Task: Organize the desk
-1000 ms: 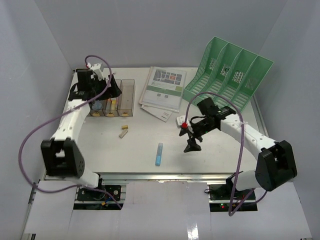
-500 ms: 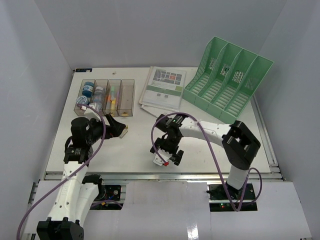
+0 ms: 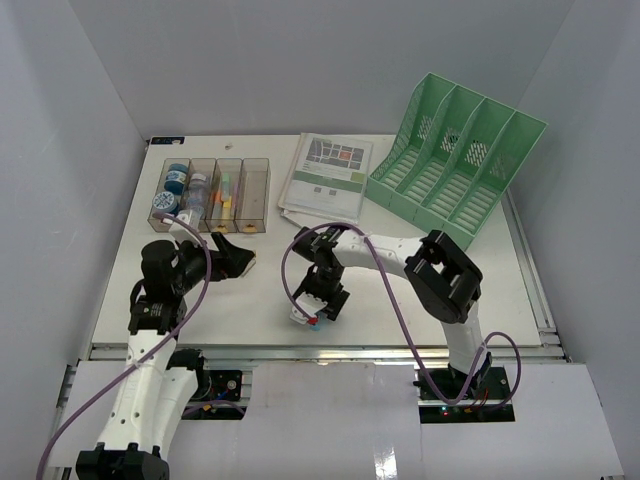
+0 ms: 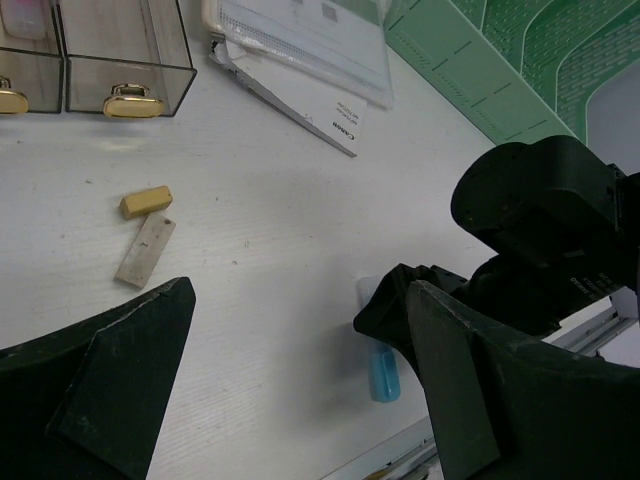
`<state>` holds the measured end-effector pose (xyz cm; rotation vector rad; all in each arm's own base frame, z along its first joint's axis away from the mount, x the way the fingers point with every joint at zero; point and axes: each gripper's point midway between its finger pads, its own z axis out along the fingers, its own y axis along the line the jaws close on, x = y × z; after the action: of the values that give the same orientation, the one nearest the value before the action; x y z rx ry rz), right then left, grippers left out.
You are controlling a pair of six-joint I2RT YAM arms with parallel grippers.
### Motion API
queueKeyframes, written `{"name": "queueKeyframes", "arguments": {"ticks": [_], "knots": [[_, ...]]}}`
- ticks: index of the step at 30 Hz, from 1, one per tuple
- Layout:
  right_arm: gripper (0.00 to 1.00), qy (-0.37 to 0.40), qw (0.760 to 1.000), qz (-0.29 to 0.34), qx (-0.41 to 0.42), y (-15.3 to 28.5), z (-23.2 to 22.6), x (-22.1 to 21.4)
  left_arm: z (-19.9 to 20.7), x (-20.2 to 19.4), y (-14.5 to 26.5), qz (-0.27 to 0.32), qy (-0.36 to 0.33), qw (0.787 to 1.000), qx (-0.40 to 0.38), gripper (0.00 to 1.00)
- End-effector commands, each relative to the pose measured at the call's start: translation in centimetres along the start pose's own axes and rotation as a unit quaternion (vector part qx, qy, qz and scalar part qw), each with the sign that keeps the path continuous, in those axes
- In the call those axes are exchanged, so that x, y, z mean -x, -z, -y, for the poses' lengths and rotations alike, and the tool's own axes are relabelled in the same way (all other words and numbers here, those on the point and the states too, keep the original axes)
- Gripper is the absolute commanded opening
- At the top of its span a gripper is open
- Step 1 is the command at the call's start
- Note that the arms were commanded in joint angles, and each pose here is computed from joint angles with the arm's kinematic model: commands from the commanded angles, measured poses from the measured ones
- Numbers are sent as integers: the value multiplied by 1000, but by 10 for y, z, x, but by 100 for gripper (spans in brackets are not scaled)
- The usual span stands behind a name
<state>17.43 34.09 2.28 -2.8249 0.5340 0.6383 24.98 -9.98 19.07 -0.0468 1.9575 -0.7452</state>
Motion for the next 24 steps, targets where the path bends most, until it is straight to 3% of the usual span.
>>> {"name": "queueKeyframes", "arguments": {"ticks": [1,5,11,14,17,21,24], "knots": [[56,-20,1000,-7,19,-4,-3,-7,10,6,3,16,-10,999,-25,98],[42,-35,999,-5,26,-7,-12,-6,18,6,5,22,2,999,-46,98],[19,-76,997,2,-7,-7,-20,0,39,-30,5,-24,135,983,-122,98],[11,-120,992,26,-36,2,-18,8,39,-44,8,-16,200,970,-135,98],[8,-188,978,48,-80,16,-14,11,44,-37,11,7,218,965,-147,98],[8,-296,938,81,-164,48,2,10,46,-28,10,40,279,945,-165,98],[8,-395,884,123,-218,83,20,9,43,-23,4,61,306,936,-165,98]]}}
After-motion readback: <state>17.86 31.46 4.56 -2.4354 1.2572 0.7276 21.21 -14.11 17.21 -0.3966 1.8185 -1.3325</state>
